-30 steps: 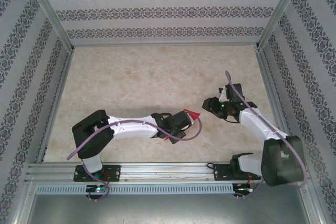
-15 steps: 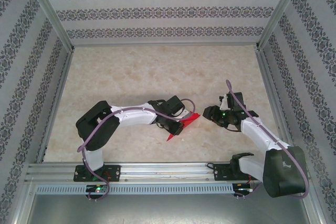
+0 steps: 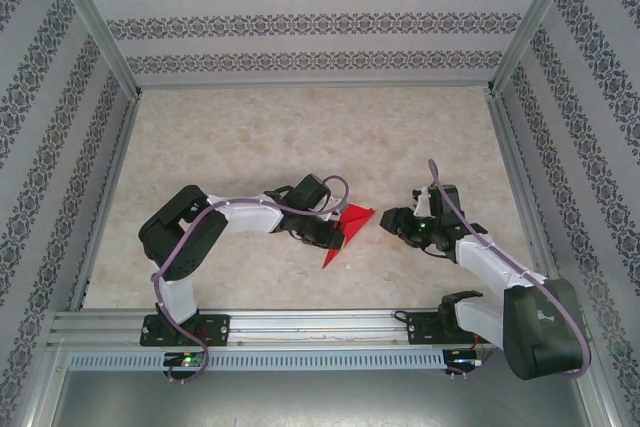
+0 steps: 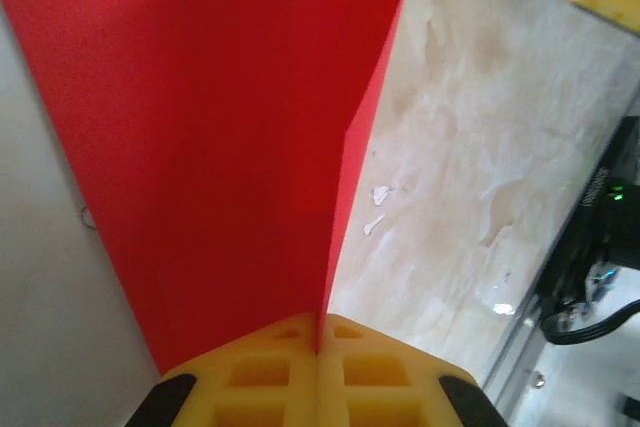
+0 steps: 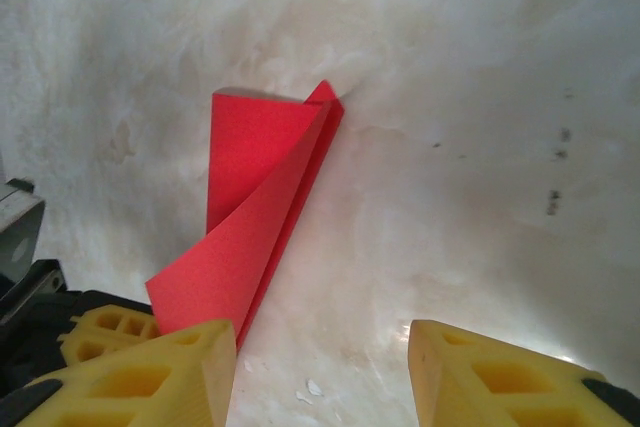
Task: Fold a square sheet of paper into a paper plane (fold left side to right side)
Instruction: Fold the wing for the fifth time at the center of the table.
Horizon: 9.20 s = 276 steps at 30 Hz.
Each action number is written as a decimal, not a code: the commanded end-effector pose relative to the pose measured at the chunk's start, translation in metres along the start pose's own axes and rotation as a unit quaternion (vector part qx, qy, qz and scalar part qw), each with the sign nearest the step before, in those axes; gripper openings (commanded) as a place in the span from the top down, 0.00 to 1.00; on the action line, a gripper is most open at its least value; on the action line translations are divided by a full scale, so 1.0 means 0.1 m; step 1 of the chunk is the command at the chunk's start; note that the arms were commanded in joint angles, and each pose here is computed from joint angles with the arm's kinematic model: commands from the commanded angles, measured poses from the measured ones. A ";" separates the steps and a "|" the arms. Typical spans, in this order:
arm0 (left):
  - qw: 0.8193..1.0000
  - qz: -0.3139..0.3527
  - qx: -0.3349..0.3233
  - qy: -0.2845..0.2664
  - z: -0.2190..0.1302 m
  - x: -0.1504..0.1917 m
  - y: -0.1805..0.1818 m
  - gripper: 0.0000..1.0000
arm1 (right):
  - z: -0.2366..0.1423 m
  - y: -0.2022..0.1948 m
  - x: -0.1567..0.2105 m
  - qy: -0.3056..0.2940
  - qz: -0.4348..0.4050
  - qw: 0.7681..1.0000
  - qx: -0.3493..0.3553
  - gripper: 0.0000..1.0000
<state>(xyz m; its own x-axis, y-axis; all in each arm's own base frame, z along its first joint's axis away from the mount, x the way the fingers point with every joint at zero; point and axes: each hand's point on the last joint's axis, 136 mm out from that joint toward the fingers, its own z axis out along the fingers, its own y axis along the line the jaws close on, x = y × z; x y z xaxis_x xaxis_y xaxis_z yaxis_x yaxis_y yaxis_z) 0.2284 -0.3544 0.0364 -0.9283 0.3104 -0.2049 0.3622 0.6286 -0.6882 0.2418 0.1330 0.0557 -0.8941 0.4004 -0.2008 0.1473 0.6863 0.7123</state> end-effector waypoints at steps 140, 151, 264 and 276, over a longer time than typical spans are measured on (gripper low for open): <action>0.993 -0.085 0.032 -0.070 0.03 -0.33 0.54 0.94 | 0.94 0.13 0.21 0.037 0.017 0.999 0.026 0.61; 0.994 -0.090 -0.006 -0.061 0.08 -0.26 0.72 0.95 | 0.88 0.18 0.20 0.032 0.018 0.999 0.020 0.62; 0.992 -0.060 0.019 -0.106 -0.71 -0.39 0.07 0.87 | 0.88 -0.20 0.23 0.073 -0.007 0.993 0.097 1.00; 0.996 -0.047 0.064 -0.037 -0.36 -0.31 -0.25 0.91 | 0.92 -0.22 0.27 0.080 -0.006 0.991 0.104 1.00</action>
<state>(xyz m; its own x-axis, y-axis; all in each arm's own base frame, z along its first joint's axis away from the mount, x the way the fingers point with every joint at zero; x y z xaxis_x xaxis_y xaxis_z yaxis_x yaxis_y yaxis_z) 0.2605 -0.3508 0.0952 -0.9564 0.1639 -0.2415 0.2919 0.5509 -0.7819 0.2848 0.2068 0.0138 -0.9355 0.3021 -0.1830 0.1042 0.7312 0.6741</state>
